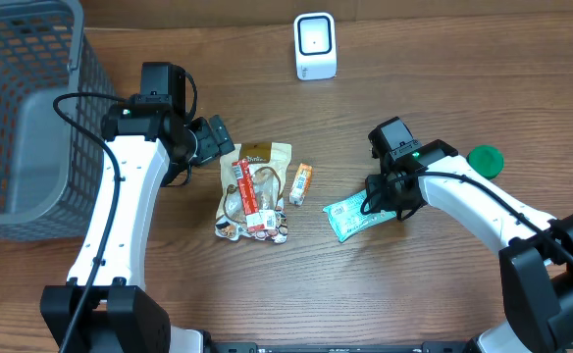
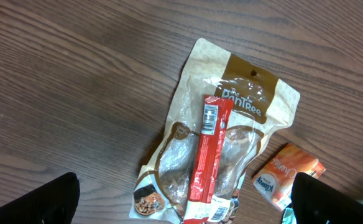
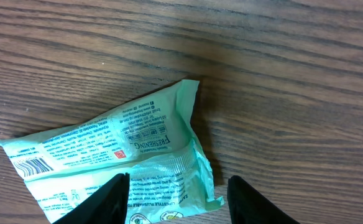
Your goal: Scan the item barcode
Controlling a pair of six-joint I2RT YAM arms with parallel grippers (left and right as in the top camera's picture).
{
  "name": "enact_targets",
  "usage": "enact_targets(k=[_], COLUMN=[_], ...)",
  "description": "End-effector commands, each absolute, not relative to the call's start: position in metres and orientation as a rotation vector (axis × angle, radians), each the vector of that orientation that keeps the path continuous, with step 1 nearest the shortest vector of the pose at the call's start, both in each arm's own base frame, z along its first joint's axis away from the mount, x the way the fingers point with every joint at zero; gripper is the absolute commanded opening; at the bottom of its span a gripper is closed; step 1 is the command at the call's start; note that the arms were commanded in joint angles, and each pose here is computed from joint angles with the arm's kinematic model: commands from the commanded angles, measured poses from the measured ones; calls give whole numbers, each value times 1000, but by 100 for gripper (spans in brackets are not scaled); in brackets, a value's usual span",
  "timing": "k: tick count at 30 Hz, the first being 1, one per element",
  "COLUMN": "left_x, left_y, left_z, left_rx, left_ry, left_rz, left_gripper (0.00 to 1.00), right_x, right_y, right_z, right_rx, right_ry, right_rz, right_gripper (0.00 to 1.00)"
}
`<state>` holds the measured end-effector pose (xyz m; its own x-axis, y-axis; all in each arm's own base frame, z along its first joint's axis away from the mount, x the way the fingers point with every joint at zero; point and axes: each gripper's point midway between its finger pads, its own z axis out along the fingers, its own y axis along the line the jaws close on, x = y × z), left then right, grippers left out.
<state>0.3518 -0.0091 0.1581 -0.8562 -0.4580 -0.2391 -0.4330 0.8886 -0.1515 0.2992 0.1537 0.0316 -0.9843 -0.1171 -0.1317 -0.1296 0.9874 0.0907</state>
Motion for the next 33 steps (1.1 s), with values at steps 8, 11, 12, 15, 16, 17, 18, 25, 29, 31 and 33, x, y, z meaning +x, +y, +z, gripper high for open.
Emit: enact_targets(k=[8, 11, 12, 15, 16, 17, 18, 25, 29, 31, 33], left_x=[352, 352, 352, 352, 352, 352, 352, 352, 352, 352, 352], left_y=[-8, -8, -8, -8, -8, -8, -8, -8, -8, -8, -8], left_z=[166, 166, 166, 166, 166, 166, 166, 166, 166, 166, 166], left_rx=[-636, -636, -636, -637, -636, -636, -636, -636, -637, -637, -636], left_ry=[2770, 2770, 2770, 2770, 2770, 2770, 2770, 2770, 2770, 2770, 2770], left_rz=[-131, -131, -131, -131, -131, -131, -131, -131, -131, -131, -131], left_gripper=[100, 100, 100, 100, 100, 100, 100, 100, 100, 100, 100], right_x=[299, 299, 299, 299, 299, 299, 299, 299, 299, 298, 297], right_y=[155, 155, 155, 155, 155, 155, 155, 155, 155, 155, 154], right_z=[36, 36, 36, 36, 36, 36, 36, 36, 36, 36, 36], right_rx=[-199, -199, -199, -199, -200, -200, -200, -200, -200, -200, -200], right_ry=[2989, 2990, 2990, 2989, 2989, 2990, 2990, 2991, 2992, 2995, 3000], right_rz=[170, 170, 170, 170, 170, 170, 169, 169, 168, 166, 164], right_gripper=[50, 50, 50, 50, 50, 50, 50, 51, 51, 51, 51])
